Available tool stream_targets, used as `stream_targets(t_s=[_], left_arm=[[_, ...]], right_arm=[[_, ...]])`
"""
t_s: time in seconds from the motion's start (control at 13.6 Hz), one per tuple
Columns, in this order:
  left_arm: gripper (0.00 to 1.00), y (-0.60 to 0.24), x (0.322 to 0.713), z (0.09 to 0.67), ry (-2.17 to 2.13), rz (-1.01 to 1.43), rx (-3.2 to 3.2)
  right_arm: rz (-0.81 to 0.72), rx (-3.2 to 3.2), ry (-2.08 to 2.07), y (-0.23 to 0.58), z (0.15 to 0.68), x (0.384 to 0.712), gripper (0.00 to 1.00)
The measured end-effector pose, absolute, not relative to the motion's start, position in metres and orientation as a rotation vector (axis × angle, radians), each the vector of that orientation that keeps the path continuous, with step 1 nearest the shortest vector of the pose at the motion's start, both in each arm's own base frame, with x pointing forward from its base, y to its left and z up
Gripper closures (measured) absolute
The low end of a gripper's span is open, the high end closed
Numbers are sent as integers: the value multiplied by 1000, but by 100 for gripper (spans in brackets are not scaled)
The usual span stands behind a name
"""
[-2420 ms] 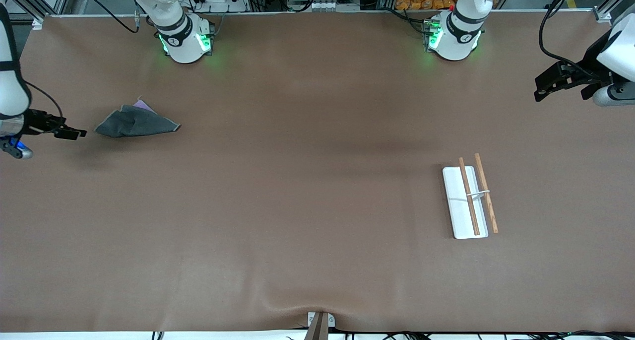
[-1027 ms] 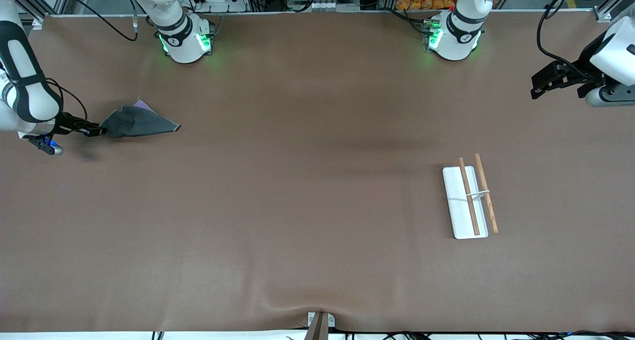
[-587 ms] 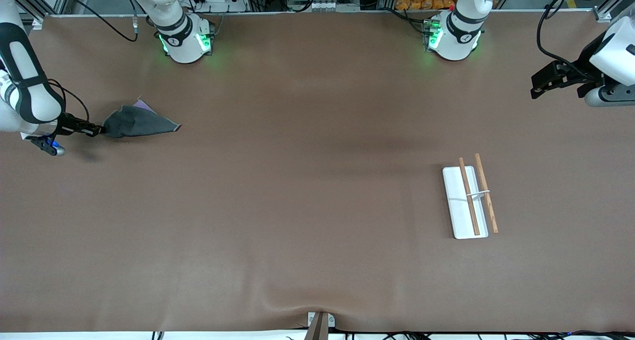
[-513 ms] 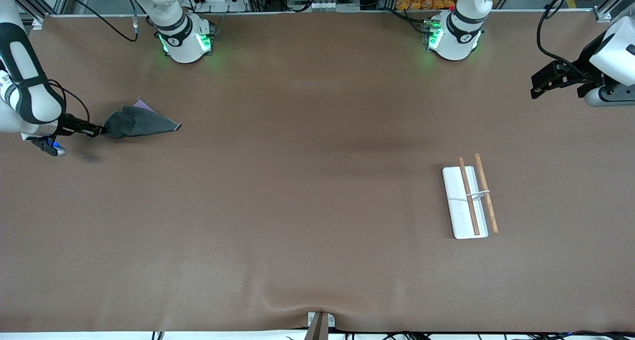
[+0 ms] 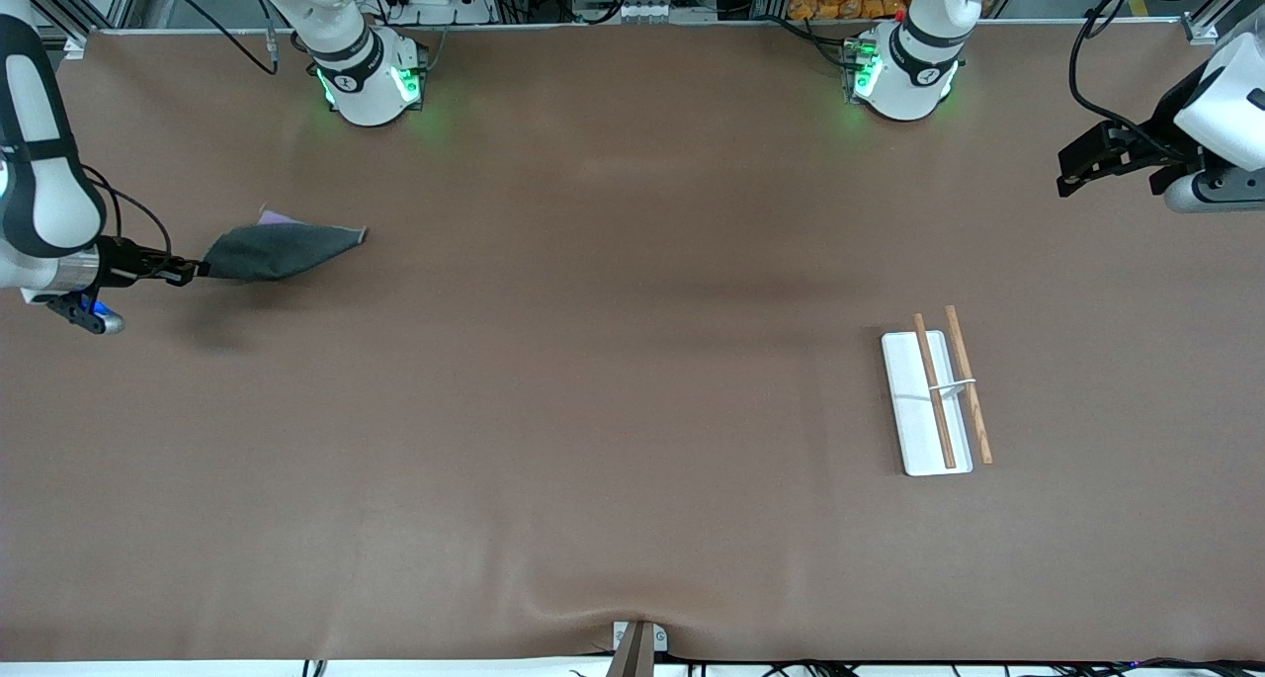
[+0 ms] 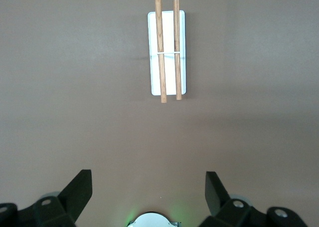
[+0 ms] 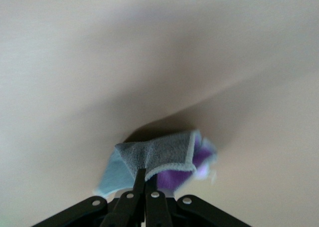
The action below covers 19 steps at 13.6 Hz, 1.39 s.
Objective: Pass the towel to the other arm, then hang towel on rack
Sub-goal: 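Lift the towel with the right gripper toward the table middle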
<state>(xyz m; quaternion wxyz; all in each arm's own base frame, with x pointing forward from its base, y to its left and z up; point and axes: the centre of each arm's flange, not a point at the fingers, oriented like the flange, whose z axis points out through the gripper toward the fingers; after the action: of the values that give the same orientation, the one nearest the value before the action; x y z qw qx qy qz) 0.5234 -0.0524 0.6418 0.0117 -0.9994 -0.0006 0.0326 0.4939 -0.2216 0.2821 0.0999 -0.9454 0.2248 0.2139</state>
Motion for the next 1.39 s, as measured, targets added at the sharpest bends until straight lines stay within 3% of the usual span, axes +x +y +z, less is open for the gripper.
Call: stream_targets(t_s=[0.66, 1.39], left_arm=[[0, -58, 523, 642, 11, 103, -3129], [0, -77, 525, 642, -97, 125, -3264]], right_arm=[[756, -2604, 953, -57, 369, 541, 98], [843, -2302, 1243, 153, 452, 555, 98]])
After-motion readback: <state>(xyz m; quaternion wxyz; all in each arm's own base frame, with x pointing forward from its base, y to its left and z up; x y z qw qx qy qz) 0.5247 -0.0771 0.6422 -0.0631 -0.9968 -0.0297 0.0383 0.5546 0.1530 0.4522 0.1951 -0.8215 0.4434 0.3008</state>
